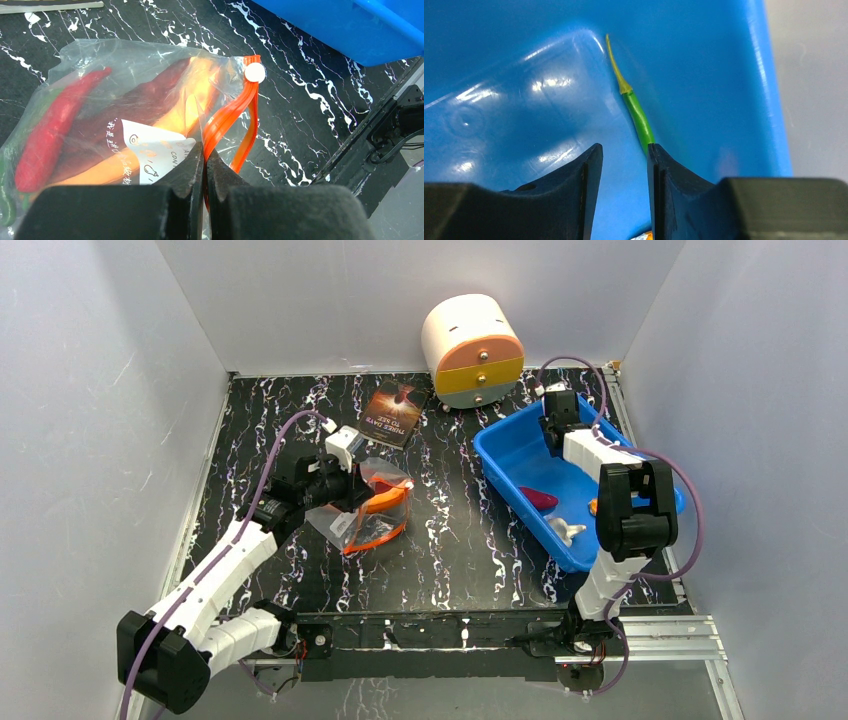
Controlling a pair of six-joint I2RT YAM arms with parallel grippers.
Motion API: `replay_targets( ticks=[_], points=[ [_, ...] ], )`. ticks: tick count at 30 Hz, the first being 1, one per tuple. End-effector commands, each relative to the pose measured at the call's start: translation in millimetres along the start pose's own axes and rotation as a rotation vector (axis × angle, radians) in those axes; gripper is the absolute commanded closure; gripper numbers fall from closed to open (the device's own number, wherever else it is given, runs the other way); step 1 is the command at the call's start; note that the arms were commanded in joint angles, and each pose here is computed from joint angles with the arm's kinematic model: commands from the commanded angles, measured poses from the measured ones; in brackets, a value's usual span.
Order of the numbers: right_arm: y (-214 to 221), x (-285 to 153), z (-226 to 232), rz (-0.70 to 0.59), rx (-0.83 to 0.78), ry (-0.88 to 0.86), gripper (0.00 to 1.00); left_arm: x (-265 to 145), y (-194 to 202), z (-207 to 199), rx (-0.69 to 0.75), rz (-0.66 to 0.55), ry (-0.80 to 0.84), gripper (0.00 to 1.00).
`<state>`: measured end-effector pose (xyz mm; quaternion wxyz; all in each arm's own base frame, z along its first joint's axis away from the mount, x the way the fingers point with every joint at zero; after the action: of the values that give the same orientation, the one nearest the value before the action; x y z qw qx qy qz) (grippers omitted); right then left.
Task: Place the food in the zip-top bag and seal the zipper
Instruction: Pick up the fake vegetable from the bin.
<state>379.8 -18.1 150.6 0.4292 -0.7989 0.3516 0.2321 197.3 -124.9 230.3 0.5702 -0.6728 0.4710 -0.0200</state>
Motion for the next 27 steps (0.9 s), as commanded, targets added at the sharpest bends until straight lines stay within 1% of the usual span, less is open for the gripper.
replay_targets(
  ticks=[1,4,14,22,27],
  points=[
    [-1.4,16.2,-23.9,-0.055,0.082,0.014,0.65,-6.3,-5.6,-2.4,0.034,-0.052,0.011,1.00],
    [1.8,22.8,-26.9,-0.057,0.100,-0.025,0.64,-8.4,-6.5,-2.7,0.039,-0.063,0.004,1.00],
    [7.1,36.4,-29.6,-0.055,0.133,-0.079,0.62,-8.5,-6.1,-1.8,0.043,-0.065,-0.005,1.00],
    [13.9,47.3,-28.1,-0.029,0.143,-0.095,0.61,-10.0,-6.8,-2.4,0.049,-0.074,-0.005,1.00],
    [18.2,54.2,-29.3,-0.025,0.177,-0.128,0.58,-10.6,-6.7,-2.5,0.049,-0.076,-0.006,1.00]
  ],
)
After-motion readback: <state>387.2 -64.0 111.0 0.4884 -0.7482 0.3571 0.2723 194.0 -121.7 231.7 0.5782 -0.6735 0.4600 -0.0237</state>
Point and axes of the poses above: each gripper's point midway between its finger pads, its own x axis out along the fingers, its own z axis along the line the jaws close on, y = z × x, the point moved 10 cm from there along -x, back along the fingers, and after that the axes turned 4 degrees about -x, right-handed, at the moved point
